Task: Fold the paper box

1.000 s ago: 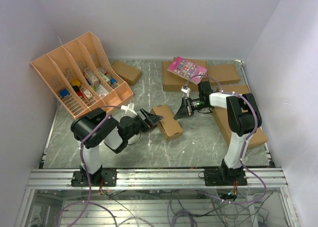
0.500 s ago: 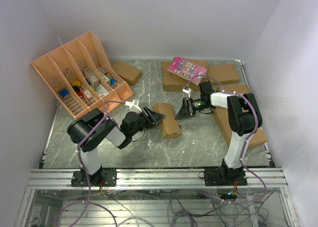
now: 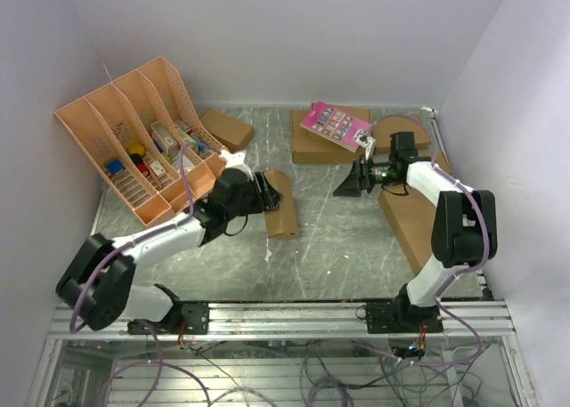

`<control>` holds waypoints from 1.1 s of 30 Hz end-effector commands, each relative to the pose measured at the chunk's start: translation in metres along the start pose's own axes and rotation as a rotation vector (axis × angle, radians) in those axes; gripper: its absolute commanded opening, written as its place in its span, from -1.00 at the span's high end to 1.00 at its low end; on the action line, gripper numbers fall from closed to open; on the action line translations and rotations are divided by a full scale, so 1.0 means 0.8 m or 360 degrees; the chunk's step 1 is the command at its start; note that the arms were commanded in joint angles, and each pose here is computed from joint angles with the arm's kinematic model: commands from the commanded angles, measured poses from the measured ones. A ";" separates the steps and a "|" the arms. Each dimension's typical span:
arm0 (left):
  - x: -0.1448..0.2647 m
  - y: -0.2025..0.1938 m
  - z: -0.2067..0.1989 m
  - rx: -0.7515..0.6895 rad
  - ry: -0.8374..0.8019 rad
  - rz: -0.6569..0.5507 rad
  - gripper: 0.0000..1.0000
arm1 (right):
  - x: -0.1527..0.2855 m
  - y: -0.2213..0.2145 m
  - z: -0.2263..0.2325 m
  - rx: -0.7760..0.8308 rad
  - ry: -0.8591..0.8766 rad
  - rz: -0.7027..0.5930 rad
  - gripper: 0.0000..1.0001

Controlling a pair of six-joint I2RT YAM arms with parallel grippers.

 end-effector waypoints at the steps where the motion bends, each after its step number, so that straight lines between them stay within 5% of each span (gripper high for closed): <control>1: 0.062 0.031 0.049 -0.0480 0.0617 0.0190 0.17 | 0.040 0.022 -0.002 0.0067 -0.0068 -0.0124 -0.24; 8: 0.105 0.073 0.065 -0.0958 0.1220 0.0441 0.27 | 0.057 0.029 0.001 0.0068 -0.0079 -0.0192 -0.25; 17: 0.086 0.047 0.063 -0.1402 0.1647 0.0626 0.22 | 0.062 0.028 -0.002 0.0063 -0.0097 -0.0200 -0.25; 28: 0.038 -0.037 0.073 -0.1546 0.1538 0.0900 -1.00 | 0.068 0.026 -0.005 0.0054 -0.0109 -0.0208 -0.26; 33: 0.042 -0.058 0.064 -0.1572 0.1413 0.0949 -0.99 | 0.069 0.026 -0.005 0.0050 -0.0108 -0.0213 -0.26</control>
Point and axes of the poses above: each gripper's point midway between its finger pads, its own x axis back along the fingers, its own z axis along the line the jaws close on, y = z × x, the point moved 4 cm from there along x, back along the fingers, and after that the axes turned 11 degrees about x, right-handed, at the moved point
